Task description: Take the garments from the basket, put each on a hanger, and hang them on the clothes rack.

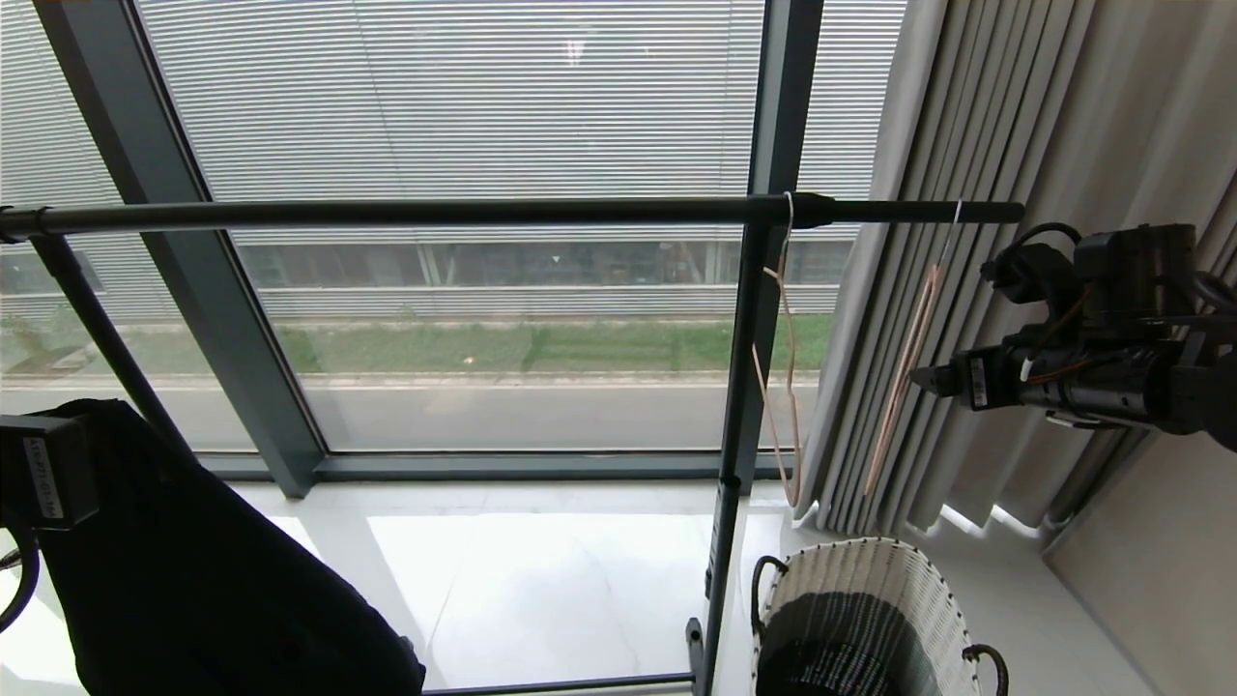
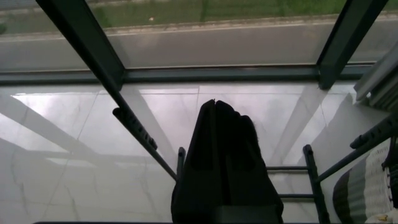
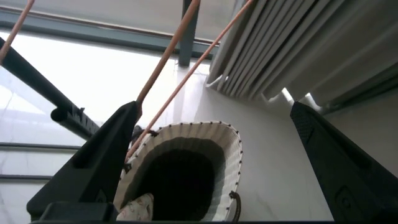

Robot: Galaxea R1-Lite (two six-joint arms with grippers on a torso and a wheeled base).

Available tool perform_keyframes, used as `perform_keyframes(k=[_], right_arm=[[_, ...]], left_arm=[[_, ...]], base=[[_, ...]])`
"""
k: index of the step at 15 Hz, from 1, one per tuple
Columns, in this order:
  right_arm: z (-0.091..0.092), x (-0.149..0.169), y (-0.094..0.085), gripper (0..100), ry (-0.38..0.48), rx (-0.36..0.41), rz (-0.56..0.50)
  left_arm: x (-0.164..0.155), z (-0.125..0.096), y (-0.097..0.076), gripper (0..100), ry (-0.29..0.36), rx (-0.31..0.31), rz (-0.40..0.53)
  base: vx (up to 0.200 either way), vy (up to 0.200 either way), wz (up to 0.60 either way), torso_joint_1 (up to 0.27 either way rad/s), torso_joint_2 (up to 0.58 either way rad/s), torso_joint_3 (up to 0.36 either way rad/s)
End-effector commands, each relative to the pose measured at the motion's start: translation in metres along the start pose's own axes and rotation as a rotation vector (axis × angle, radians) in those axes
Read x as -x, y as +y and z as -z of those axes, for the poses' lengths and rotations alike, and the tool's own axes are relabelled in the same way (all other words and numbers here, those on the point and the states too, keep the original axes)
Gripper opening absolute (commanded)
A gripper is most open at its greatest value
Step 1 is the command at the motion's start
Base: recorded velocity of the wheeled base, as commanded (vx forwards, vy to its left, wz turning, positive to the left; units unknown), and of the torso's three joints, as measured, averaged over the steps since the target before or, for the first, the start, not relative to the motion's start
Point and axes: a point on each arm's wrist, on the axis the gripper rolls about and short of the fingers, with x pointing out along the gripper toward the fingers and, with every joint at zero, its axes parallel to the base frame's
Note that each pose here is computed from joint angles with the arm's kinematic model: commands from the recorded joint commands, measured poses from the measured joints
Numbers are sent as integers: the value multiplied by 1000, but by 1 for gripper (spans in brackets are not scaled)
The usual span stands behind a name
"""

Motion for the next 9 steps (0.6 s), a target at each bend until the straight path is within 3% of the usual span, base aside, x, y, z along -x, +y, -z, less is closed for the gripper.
perform_keyframes(k=[1,9], right_arm=[[2,-4,-2,100,11,-1,7],[0,-3,0,100,-9,-19,-3]], left_arm=[[-1,1,0,0,4,0,0],[0,1,0,0,1,1,-2]], base=[[0,0,0,0,0,0],[0,0,0,0,0,0]])
